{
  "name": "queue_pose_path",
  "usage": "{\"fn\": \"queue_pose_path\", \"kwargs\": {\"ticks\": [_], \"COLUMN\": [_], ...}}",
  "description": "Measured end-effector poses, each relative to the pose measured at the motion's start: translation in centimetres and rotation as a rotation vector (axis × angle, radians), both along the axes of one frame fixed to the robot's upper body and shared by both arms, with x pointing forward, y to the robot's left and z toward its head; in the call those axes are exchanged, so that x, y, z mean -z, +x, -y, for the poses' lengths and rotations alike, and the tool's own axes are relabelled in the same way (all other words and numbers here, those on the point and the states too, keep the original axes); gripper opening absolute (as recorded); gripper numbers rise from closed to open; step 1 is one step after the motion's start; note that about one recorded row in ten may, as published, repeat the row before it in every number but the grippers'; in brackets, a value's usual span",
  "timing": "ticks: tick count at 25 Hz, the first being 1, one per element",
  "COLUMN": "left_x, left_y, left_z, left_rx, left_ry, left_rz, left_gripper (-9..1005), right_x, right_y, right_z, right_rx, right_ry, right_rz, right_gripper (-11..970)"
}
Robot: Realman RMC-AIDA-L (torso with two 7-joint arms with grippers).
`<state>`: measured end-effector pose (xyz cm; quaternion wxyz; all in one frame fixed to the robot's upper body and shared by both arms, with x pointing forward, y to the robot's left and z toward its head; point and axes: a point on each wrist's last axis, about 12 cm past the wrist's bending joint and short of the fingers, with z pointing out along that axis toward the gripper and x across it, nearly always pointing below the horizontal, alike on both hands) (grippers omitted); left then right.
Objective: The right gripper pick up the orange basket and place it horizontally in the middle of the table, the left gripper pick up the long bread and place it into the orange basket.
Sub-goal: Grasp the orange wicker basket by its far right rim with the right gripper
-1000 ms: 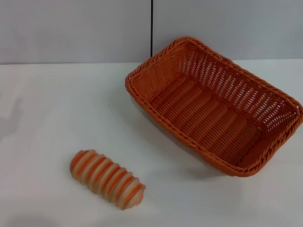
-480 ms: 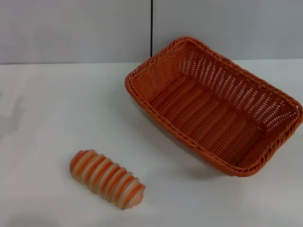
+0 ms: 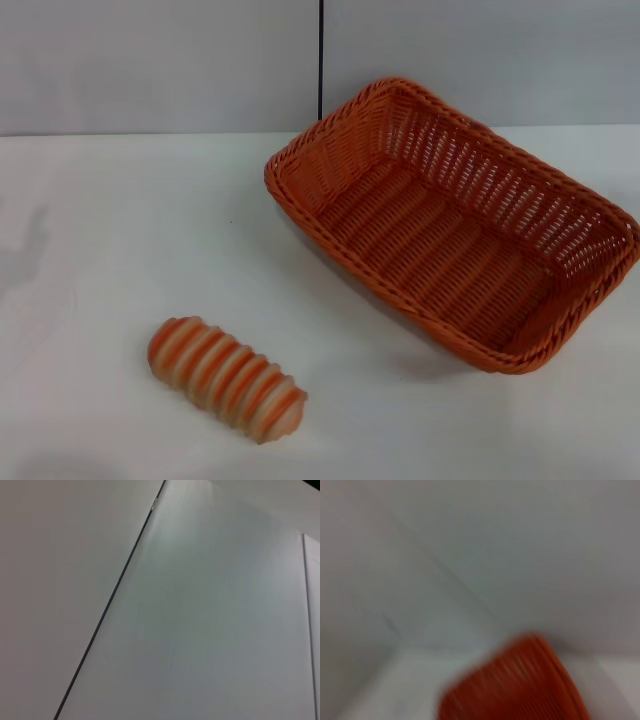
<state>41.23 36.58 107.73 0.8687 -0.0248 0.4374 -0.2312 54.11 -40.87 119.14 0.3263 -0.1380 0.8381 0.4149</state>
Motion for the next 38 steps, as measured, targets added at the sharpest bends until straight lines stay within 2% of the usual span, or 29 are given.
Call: {"fn": "queue_pose_path", "kwargs": {"ticks": [5, 11, 13, 18, 25, 38], "left_x": [0.0, 0.1, 0.1, 0.3, 0.4, 0.4], "left_y": [0.1, 0.3, 0.4, 0.5, 0.5, 0.6], "left_z": [0.0, 0.1, 0.1, 0.2, 0.2, 0.4], "left_rx": [-0.002, 0.000, 0.001, 0.001, -0.001, -0.008], "left_ry": [-0.002, -0.002, -0.003, -0.005, -0.009, 0.005], "left_rz": [-0.004, -0.010, -0.017, -0.029, -0.033, -0.035], "left_gripper": [599, 599, 599, 599, 598, 598], "right_x": [-0.6, -1.3, -1.4, -1.0, 0.8, 2.2], "right_y": [1.8, 3.2, 4.2, 5.4, 6.5, 6.7], "right_z": [-1.2, -1.9, -2.8, -4.1, -5.2, -6.6], "right_rx": [-0.154, -0.211, -0.242, -0.271, -0.250, -0.252], "right_ry": [-0.305, -0.425, -0.475, -0.479, -0.492, -0.424], "right_rz": [-0.079, -0.122, -0.149, -0.153, -0.148, -0.092], "right_gripper": [593, 594, 595, 594, 593, 594]}}
